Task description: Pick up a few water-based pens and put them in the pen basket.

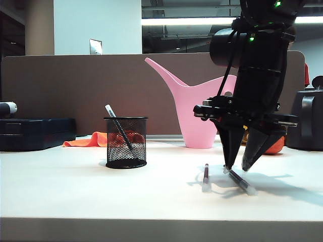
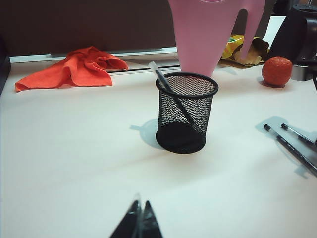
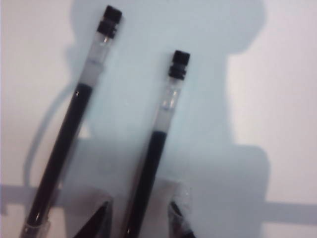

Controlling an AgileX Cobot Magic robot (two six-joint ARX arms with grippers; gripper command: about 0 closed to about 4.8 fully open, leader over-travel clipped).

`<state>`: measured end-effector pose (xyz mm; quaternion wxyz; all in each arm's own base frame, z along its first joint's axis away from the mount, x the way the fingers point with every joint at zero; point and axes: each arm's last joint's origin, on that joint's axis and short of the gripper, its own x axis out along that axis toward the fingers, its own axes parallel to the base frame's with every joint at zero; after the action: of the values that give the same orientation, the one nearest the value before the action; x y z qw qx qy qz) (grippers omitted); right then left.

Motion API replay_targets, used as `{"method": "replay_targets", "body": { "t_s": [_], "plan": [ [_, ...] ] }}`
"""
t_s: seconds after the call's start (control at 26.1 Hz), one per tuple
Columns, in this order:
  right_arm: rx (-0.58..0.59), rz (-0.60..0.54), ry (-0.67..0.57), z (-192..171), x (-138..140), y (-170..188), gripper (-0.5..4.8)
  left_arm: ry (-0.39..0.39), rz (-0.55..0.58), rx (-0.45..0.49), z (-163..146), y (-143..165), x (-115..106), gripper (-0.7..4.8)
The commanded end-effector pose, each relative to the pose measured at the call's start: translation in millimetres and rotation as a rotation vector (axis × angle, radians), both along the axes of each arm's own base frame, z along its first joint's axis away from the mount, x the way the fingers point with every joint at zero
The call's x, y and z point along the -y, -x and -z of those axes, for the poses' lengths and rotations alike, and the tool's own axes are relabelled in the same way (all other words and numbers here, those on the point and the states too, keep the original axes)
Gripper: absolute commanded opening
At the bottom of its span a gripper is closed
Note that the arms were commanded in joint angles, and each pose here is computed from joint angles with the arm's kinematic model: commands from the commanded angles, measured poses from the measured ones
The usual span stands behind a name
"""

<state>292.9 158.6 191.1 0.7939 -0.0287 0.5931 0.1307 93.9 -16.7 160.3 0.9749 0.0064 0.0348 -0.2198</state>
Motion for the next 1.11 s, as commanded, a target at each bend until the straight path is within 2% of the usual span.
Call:
{"method": "replay_targets", "body": {
  "t_s": [0.04,0.23,0.31,0.34,0.42,0.61,0.8,0.88,1.03,1.11],
  "plan": [
    [0.029,0.017,-0.013,-1,-2,-3,1.47,0.0,-0.001,0.017,-3,0,0,-0.04],
    [0.011,0.026,-0.008,9,-4,-6,1.41,0.0,-0.001,0.017,-3,0,0,-0.04],
    [-0.009,0.027,0.001,14,-4,-7,0.9,0.0,-0.001,0.017,-3,0,0,-0.04],
    [-0.024,0.026,0.008,19,-5,-8,0.38,0.0,-0.001,0.017,-3,0,0,-0.04],
    [-0.035,0.025,0.014,24,-5,-9,-0.08,0.001,-0.001,0.017,-3,0,0,-0.04],
    [0.0,-0.016,0.002,21,-7,-12,-0.08,0.001,-0.001,0.017,-3,0,0,-0.04],
    [0.091,-0.077,-0.119,5,-12,-16,-0.08,0.0,-0.001,0.017,-3,0,0,-0.04],
    [0.2,-0.1,-0.22,-11,-16,-21,-0.08,0.0,-0.001,0.016,-3,0,0,-0.04],
    [0.31,-0.106,-0.272,-28,-18,-24,-0.08,0.0,-0.001,0.016,-3,0,0,-0.04],
    [0.394,-0.139,-0.344,-41,-20,-26,-0.08,0.0,-0.001,0.016,-3,0,0,-0.04]
  ]
}}
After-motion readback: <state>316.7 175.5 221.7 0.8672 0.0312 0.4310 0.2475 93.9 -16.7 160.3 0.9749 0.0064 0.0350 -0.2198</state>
